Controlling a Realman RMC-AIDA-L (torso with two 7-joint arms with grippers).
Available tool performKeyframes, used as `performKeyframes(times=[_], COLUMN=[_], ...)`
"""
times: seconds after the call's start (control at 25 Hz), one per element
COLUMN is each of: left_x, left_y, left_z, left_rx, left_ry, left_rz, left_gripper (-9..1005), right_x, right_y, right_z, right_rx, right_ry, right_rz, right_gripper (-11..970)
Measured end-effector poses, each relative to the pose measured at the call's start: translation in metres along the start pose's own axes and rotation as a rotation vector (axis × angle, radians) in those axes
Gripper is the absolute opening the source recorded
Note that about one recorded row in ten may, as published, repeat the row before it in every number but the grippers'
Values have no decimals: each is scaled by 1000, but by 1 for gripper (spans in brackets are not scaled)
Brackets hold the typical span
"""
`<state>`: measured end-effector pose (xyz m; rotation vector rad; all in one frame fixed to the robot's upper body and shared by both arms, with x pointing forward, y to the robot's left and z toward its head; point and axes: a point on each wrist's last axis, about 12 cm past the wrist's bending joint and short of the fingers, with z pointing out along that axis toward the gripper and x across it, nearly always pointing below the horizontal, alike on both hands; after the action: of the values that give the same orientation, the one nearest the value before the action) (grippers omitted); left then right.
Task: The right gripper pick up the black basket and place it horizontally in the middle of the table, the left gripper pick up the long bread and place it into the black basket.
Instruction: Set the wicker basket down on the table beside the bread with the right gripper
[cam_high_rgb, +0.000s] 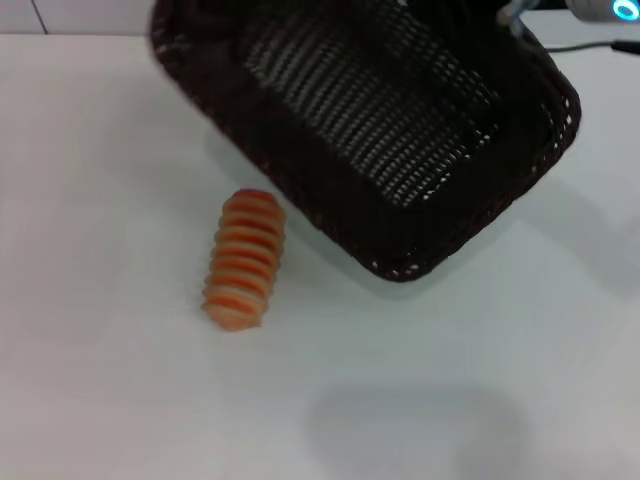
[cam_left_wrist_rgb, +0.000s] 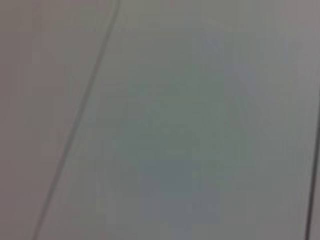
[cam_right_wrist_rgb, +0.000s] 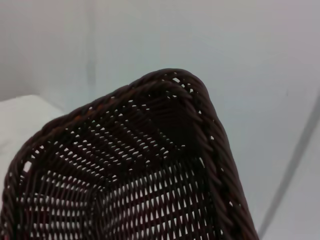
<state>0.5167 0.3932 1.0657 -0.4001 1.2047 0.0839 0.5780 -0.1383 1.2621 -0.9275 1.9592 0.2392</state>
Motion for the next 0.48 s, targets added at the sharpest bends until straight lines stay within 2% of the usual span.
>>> performKeyframes(times=[0.04,0.4,0.48], left_x=[0,-1,-1], left_y=[0,0,-1], left_z=[0,5,5], left_rx=[0,-19,-20], left_ry=[0,-10,-12], left_rz=[0,-11,-13], left_gripper=[796,792,791], right_x=[0,-20,-23], right_y=[0,25,25], right_z=[0,-10,-14], right_rx=[0,-256,-278], right_ry=[0,99,127], right_rz=[0,-344,-375], right_gripper=[146,145,145])
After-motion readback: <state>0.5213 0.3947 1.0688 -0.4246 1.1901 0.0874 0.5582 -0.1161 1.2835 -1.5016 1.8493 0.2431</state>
